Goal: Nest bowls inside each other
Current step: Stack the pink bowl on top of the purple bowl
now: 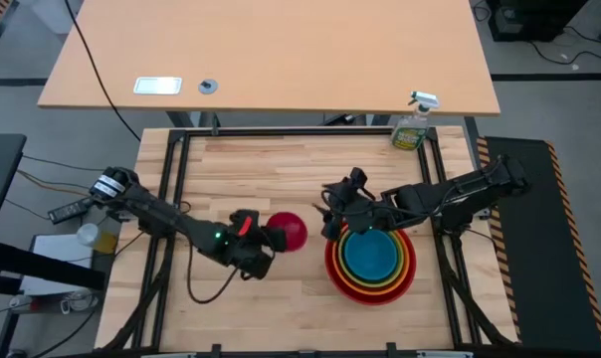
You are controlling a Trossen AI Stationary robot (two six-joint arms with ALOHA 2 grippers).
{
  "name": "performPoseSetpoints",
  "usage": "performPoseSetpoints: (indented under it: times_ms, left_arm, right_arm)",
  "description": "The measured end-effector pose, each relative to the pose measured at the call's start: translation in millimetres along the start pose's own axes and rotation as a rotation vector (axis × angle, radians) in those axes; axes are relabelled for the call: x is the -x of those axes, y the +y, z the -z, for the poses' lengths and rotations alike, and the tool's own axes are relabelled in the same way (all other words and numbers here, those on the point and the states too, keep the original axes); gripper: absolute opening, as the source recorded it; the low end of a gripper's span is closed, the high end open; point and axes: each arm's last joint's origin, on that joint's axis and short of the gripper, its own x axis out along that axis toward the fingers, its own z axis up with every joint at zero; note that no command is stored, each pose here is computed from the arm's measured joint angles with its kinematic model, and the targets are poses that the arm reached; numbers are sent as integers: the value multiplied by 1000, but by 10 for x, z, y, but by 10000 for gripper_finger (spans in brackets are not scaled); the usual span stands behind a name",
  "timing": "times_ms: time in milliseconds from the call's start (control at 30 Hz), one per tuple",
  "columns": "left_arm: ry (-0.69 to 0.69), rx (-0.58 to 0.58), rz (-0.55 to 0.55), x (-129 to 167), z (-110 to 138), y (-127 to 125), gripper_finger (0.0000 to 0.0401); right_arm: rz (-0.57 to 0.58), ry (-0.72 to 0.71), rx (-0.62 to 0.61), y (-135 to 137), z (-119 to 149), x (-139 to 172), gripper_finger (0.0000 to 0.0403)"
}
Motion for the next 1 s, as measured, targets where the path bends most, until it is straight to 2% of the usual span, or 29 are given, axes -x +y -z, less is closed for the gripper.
performPoseSetpoints:
  times_ms: [133,233,600,700,867,1000]
  left_arm:
    - [-116,-29,-39,27,-216,-116,8]
    - [-188,-20,-46,11,-324,-160,8]
    - [-286,-47,-46,-35,-528,-286,9]
    - [-290,-47,-52,-45,-542,-283,9]
    - [-297,-42,-49,-48,-548,-288,9]
    - [-318,-29,-35,-47,-552,-304,9]
  right_arm:
    - [155,-70,-1,-40,-33,4,268]
    - [185,-90,-35,-78,-66,-51,268]
    - [47,-59,-117,-172,-129,-248,268]
    - [6,-71,-99,-166,-158,-235,268]
    - [-9,-66,-66,-131,-143,-235,268]
    - [0,-33,-27,-113,-91,-349,268]
